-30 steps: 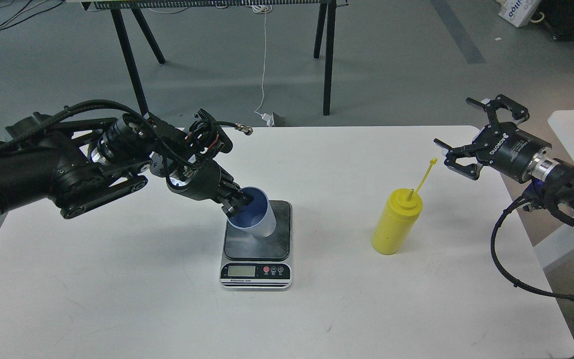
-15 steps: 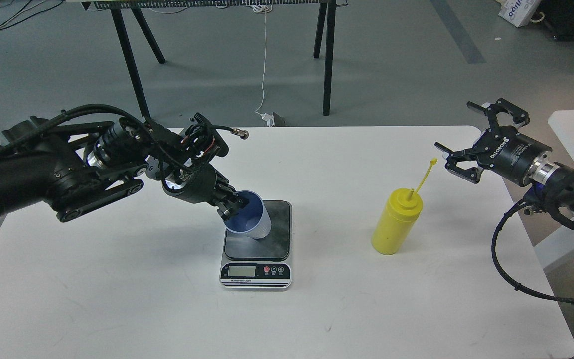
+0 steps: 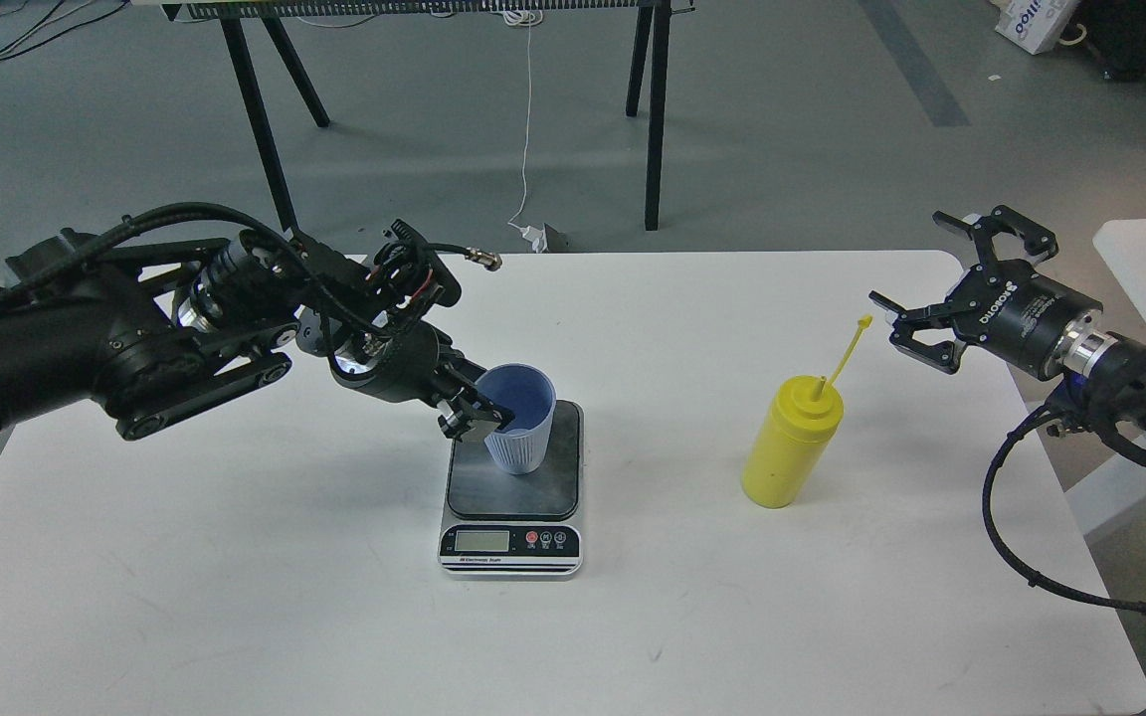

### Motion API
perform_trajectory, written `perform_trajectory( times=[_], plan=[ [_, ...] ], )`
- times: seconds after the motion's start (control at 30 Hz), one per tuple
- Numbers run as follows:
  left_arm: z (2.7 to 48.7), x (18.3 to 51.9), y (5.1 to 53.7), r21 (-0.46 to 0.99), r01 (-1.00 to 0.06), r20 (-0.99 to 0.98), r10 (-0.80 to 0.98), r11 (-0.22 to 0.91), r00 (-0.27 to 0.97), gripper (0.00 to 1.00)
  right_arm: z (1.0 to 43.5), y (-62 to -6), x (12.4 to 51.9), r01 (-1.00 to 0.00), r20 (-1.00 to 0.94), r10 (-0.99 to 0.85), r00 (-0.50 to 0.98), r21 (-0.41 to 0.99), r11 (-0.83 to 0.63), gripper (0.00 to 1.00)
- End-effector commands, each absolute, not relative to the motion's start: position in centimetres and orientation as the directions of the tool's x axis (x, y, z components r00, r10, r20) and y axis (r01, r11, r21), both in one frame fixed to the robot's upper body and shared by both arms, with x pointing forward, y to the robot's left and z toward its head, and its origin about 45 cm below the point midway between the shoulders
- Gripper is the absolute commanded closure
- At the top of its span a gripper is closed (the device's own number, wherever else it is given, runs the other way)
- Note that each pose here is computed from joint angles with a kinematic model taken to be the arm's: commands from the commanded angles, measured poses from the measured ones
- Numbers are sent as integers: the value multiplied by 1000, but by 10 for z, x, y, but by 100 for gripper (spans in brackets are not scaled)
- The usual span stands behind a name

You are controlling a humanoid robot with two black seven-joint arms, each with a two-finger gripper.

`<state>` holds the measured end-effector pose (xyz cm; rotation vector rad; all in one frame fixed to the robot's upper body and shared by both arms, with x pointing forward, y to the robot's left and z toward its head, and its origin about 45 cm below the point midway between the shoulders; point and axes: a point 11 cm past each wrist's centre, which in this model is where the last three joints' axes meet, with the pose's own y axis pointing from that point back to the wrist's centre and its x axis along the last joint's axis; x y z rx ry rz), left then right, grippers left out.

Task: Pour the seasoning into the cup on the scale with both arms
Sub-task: 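Open the left gripper and retract it away from the cup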

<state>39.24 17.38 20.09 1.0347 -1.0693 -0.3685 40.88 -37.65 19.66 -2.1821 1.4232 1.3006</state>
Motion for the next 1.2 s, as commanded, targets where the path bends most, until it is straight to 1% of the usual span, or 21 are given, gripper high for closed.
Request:
perform_trajectory(
  times=[0.0, 0.07, 0.2, 0.3, 0.4, 0.47, 0.6, 0.7, 0.77, 0.83, 0.9, 1.0, 1.1, 1.17],
  plan=[
    [206, 394, 173, 823, -215, 556, -667, 526, 496, 21, 197, -376, 409, -825, -772, -621, 135, 260, -502, 1],
    [212, 398, 176, 813, -225, 567, -644, 537, 514, 17, 197, -376, 409, -824, -772, -621, 136, 259, -503, 1],
    [236, 413, 200, 787, -290, 601, -573, 544, 558, 5, 204, -373, 414, -824, -768, -621, 154, 247, -509, 1],
    [258, 421, 219, 744, -337, 639, -466, 577, 613, 3, 223, -367, 426, -823, -752, -630, 196, 223, -522, 1],
    [292, 430, 238, 656, -407, 690, -288, 636, 664, 2, 233, -359, 433, -814, -738, -637, 225, 217, -539, 1],
    [315, 436, 257, 574, -469, 715, -132, 671, 686, 2, 238, -351, 438, -799, -722, -647, 246, 227, -557, 1],
    [344, 448, 305, 416, -610, 700, 191, 674, 688, 2, 245, -338, 444, -771, -690, -665, 284, 248, -586, 1],
    [337, 453, 344, 309, -711, 585, 464, 632, 666, 1, 250, -344, 445, -775, -675, -681, 284, 256, -577, 1],
    [339, 459, 367, 226, -782, 500, 619, 581, 605, 1, 255, -346, 447, -779, -668, -686, 288, 254, -574, 1],
    [335, 462, 391, 174, -838, 425, 728, 517, 537, 1, 256, -346, 448, -780, -666, -687, 291, 252, -573, 1],
    [323, 462, 402, 143, -870, 347, 799, 473, 491, 1, 256, -347, 448, -780, -662, -691, 290, 255, -571, 1],
    [302, 460, 400, 125, -882, 248, 847, 454, 470, 1, 249, -354, 447, -787, -661, -704, 261, 277, -551, 1],
    [292, 457, 400, 135, -882, 223, 853, 451, 471, 1, 237, -355, 446, -784, -664, -710, 234, 302, -542, 1],
    [288, 456, 399, 141, -880, 221, 852, 453, 474, 1, 237, -352, 445, -781, -670, -702, 241, 295, -550, 1]
  ],
)
